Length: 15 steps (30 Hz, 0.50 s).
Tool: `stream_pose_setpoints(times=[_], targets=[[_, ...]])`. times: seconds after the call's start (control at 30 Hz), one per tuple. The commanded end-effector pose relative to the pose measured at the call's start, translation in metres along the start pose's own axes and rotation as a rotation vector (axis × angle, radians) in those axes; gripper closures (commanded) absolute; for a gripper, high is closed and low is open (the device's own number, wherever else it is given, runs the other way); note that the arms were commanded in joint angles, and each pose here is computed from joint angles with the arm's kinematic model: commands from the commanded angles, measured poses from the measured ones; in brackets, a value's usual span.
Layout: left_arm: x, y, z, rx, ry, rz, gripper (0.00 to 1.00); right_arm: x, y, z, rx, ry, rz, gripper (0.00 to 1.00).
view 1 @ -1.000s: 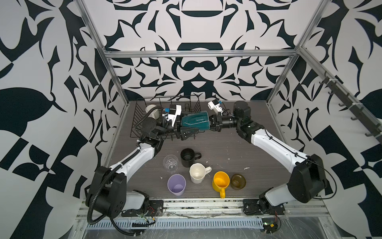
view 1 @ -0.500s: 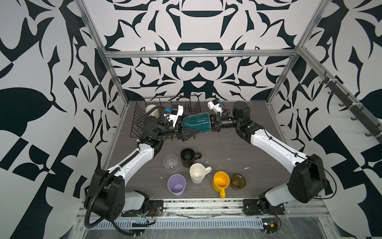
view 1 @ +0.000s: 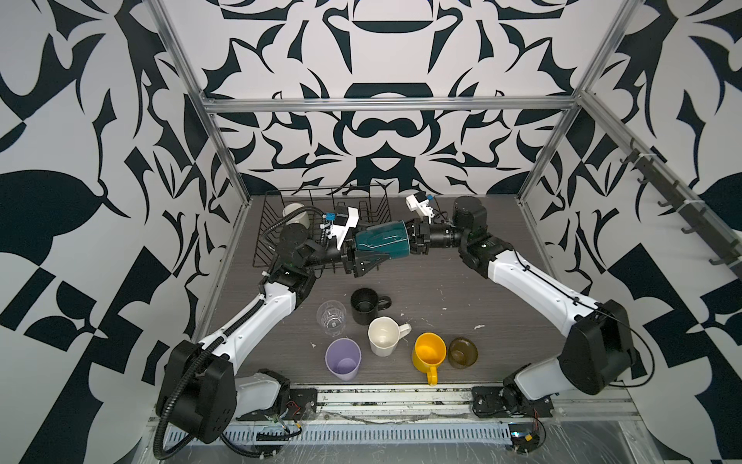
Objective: Load cups into a dish rack
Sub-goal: Pick up the cup from the center of the table.
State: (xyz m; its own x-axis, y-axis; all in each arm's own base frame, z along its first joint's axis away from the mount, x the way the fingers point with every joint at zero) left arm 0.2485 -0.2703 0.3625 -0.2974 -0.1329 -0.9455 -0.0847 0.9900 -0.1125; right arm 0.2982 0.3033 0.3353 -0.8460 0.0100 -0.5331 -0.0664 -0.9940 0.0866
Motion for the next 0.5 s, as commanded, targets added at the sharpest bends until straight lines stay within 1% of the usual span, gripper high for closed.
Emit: stream_pose_setpoints(times=[0.0, 0.17, 0.27, 0.4, 0.47], targets=[[-0.039, 0.000, -0.021, -0.015, -0.140, -0.045, 1.00, -0.014, 0.016, 0.004, 0.046, 0.053, -0.084, 0.57], [-0.050, 0.002, -0.001, -0.171, -0.098, -0.031, 1.00, -0.016, 0.037, -0.016, 0.136, 0.020, -0.141, 0.54], [-0.056, 0.006, 0.014, -0.273, -0.061, -0.012, 1.00, -0.015, 0.055, -0.032, 0.247, 0.015, -0.170, 0.52], [-0.063, 0.017, 0.037, -0.406, 0.009, 0.007, 1.00, -0.010, 0.082, -0.047, 0.424, 0.047, -0.193, 0.48], [-0.065, 0.023, 0.050, -0.484, 0.050, 0.024, 1.00, -0.011, 0.095, -0.050, 0.485, 0.060, -0.220, 0.42]])
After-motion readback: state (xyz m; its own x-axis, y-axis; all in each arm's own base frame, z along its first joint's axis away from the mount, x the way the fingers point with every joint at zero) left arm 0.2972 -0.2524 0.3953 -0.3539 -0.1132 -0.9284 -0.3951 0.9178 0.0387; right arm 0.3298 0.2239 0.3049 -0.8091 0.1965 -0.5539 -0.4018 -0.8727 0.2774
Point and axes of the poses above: each gripper's point midway between its finger pads, its own y axis back along the fingers, its own z axis along the line the jaws close on, x = y × z, the point moved 1 cm from there along y, back along the fingers, and after that the axes turned 13 degrees about y, right-handed, at the moved point
